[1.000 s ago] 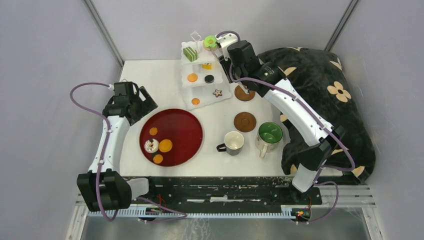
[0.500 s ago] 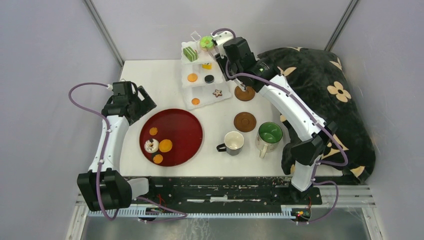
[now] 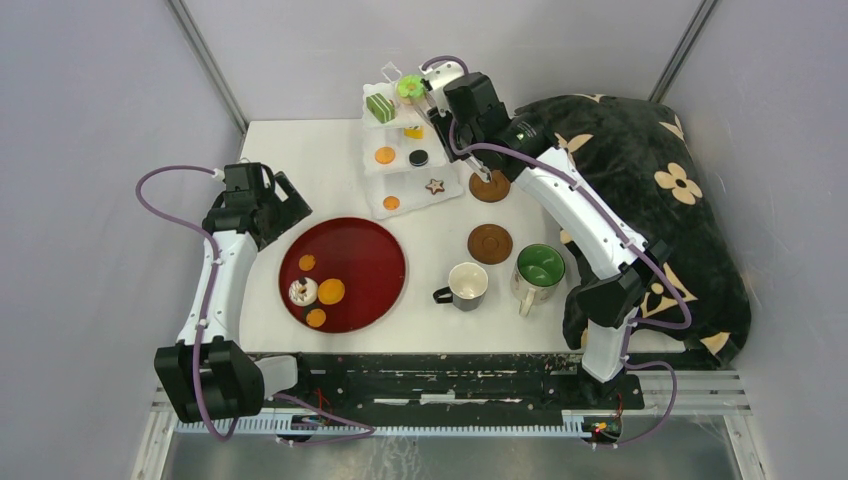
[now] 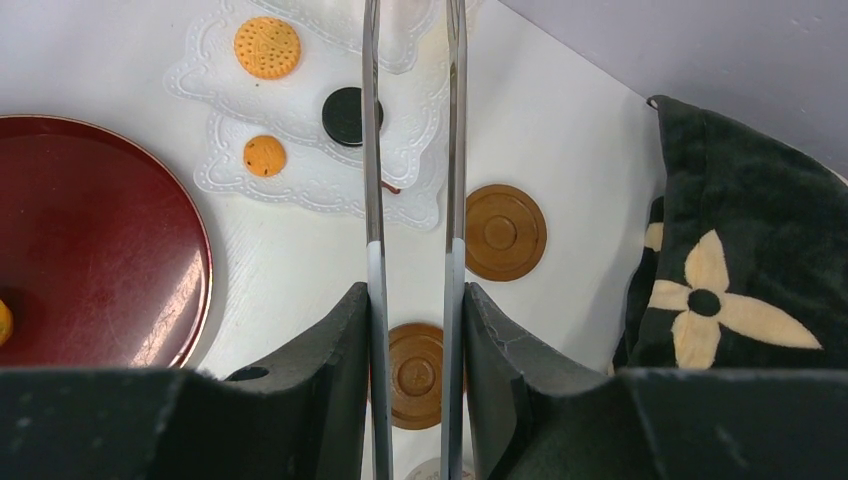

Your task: Serve the afternoon tea

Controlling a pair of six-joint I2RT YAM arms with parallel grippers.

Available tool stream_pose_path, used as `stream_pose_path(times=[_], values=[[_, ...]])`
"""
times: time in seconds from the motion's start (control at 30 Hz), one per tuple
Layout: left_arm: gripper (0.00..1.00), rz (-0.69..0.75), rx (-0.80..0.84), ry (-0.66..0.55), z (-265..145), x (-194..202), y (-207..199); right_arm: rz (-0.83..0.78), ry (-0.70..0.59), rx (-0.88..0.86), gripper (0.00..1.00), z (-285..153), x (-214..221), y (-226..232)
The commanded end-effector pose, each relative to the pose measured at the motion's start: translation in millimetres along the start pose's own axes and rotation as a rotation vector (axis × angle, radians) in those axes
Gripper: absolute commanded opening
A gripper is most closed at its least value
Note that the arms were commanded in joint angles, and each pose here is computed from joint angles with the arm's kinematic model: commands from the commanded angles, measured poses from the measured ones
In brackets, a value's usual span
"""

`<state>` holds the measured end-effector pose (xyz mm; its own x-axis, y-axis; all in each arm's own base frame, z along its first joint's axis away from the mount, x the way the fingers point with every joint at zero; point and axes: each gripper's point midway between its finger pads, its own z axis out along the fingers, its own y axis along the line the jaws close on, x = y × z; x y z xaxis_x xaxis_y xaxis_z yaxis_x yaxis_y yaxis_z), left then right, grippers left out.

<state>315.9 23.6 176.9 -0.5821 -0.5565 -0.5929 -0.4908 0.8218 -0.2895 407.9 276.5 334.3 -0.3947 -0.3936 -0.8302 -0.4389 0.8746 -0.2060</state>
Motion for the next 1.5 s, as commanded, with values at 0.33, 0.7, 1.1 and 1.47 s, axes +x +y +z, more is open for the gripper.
stream_pose_path(times=[0.33, 0.7, 1.1, 1.47], values=[[1.0, 0.027, 0.056, -0.071, -9, -19, -11, 0.062, -0.108, 0.007, 0.45, -12, -34, -7], [0.99, 0.026, 0.057, -0.063, -5, -19, -12, 0.068, -0.112, 0.013, 0.48, -15, -34, -9], [0.99, 0.026, 0.061, -0.063, -5, -20, -13, 0.079, -0.131, 0.001, 0.5, -24, -38, -10], [1.0, 0.022, 0.066, -0.066, -6, -21, -14, 0.107, -0.181, -0.046, 0.48, -61, -46, -13]])
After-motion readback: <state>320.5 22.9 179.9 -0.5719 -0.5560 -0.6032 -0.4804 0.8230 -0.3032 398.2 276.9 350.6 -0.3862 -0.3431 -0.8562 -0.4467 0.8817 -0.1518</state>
